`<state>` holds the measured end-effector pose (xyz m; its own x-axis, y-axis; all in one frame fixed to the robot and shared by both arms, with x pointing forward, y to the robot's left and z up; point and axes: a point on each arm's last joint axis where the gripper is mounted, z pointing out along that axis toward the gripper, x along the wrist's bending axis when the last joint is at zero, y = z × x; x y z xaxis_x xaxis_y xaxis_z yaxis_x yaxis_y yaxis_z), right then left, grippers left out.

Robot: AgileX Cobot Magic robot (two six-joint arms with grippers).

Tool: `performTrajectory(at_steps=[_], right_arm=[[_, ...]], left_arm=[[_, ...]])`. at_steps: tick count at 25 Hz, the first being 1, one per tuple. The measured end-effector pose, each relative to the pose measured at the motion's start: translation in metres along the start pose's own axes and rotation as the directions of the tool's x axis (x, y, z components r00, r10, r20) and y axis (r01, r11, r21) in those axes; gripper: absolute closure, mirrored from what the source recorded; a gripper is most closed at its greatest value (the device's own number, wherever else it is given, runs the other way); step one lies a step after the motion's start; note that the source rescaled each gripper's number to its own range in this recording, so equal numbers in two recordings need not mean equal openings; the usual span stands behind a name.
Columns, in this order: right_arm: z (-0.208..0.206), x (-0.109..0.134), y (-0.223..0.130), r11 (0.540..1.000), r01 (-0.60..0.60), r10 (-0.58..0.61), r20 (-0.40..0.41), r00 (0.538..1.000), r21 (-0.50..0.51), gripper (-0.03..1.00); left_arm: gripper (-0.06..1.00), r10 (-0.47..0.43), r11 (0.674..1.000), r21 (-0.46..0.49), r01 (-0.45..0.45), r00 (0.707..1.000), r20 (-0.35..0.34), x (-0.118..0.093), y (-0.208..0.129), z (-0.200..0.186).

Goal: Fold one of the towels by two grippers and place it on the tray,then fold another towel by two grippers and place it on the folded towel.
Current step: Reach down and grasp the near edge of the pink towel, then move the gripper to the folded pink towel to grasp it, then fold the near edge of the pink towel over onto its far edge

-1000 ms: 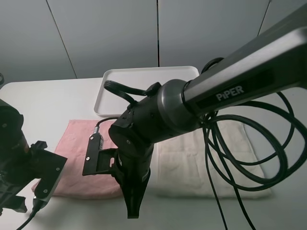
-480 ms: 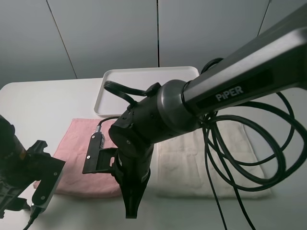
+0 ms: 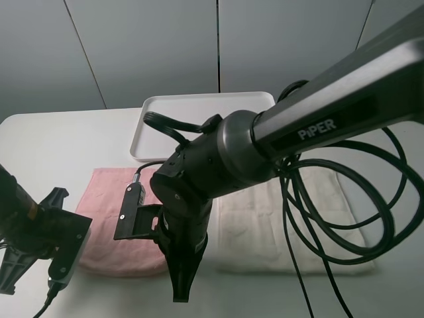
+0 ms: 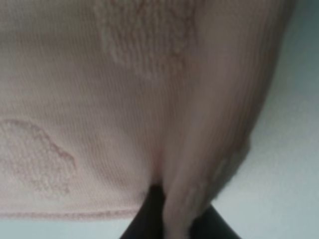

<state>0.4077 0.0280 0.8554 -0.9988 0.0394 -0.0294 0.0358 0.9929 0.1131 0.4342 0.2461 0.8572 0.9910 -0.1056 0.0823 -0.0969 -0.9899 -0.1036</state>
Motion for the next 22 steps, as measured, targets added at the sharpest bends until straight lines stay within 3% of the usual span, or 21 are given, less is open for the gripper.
performTrajectory(at_steps=[5,11,18,22], right_arm=[[0.000,0.000,0.000,1.000,-0.031,0.031,0.000,1.000,0.000,0.96],[-0.006,0.001,-0.001,0.995,-0.096,0.096,0.000,0.995,0.000,0.96],[-0.043,0.001,0.001,0.975,-0.215,0.216,0.013,0.976,-0.061,0.96],[-0.062,0.000,0.000,0.952,-0.293,0.296,0.014,0.955,-0.091,0.96]], left_arm=[[0.90,-0.026,1.000,-0.013,0.025,0.999,-0.031,0.000,0.000,-0.005],[0.91,-0.161,0.985,-0.071,0.155,0.983,-0.093,0.000,0.001,-0.019],[0.91,-0.336,0.938,-0.142,0.316,0.929,-0.155,0.002,-0.001,-0.038],[0.91,-0.440,0.893,-0.188,0.408,0.880,-0.177,0.003,-0.001,-0.049]])
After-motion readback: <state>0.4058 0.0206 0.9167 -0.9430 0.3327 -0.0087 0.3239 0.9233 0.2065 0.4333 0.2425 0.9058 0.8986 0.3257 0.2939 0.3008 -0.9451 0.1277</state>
